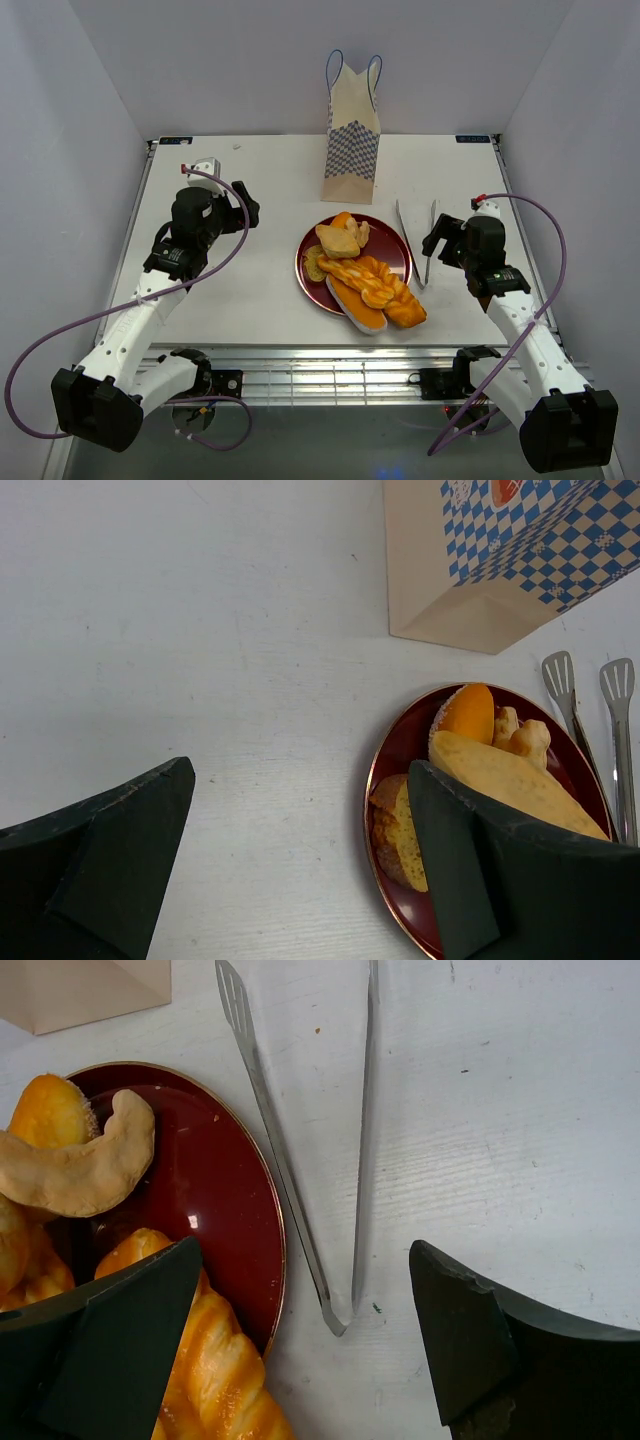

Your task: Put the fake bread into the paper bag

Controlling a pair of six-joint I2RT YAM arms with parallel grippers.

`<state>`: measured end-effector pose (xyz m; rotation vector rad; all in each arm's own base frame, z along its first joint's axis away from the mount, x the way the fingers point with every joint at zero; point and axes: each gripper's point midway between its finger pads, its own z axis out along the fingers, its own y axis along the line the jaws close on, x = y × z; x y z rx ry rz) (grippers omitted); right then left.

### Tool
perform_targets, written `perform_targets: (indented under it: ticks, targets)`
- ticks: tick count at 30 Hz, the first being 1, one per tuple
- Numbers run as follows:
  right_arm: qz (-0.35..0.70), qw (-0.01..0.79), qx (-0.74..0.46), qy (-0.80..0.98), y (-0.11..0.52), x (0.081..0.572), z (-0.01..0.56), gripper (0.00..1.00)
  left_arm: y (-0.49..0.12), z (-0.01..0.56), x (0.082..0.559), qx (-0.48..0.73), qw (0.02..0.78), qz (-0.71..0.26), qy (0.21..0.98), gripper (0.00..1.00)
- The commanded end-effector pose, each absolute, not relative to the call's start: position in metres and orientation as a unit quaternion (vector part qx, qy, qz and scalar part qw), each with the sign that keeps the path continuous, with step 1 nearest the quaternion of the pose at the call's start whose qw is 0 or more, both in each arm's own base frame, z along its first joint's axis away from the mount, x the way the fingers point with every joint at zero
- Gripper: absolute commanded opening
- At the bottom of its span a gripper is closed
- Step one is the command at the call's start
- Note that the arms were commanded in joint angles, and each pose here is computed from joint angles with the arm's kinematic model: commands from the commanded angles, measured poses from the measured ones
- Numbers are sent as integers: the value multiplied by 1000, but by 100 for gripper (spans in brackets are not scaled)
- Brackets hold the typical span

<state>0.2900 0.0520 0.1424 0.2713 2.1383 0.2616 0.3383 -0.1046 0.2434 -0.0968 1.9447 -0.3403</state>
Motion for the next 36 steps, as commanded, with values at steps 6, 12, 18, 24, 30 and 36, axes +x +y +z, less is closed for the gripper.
perform_targets:
  ticks: [6, 12, 18, 24, 30, 36]
  targets:
    - [111, 489, 77, 862, 57, 302, 146, 90, -110, 259, 339, -36, 563, -160, 810, 98]
    - [109, 470, 50, 874, 62, 314, 137, 90, -108, 258, 340, -38, 563, -155, 811, 98]
    - [70, 441, 20, 895, 56, 332, 130, 90, -112, 256, 339, -33, 558, -165, 813, 98]
    - [79, 437, 1, 896, 64, 351, 128, 90, -114, 257, 339, -32, 558, -169, 812, 98]
    - [76, 411, -19, 908, 68, 367, 118, 90, -118, 254, 338, -27, 551, -177, 815, 98]
    - [68, 397, -27, 915, 70, 381, 111, 90, -123, 254, 338, -19, 547, -188, 815, 98]
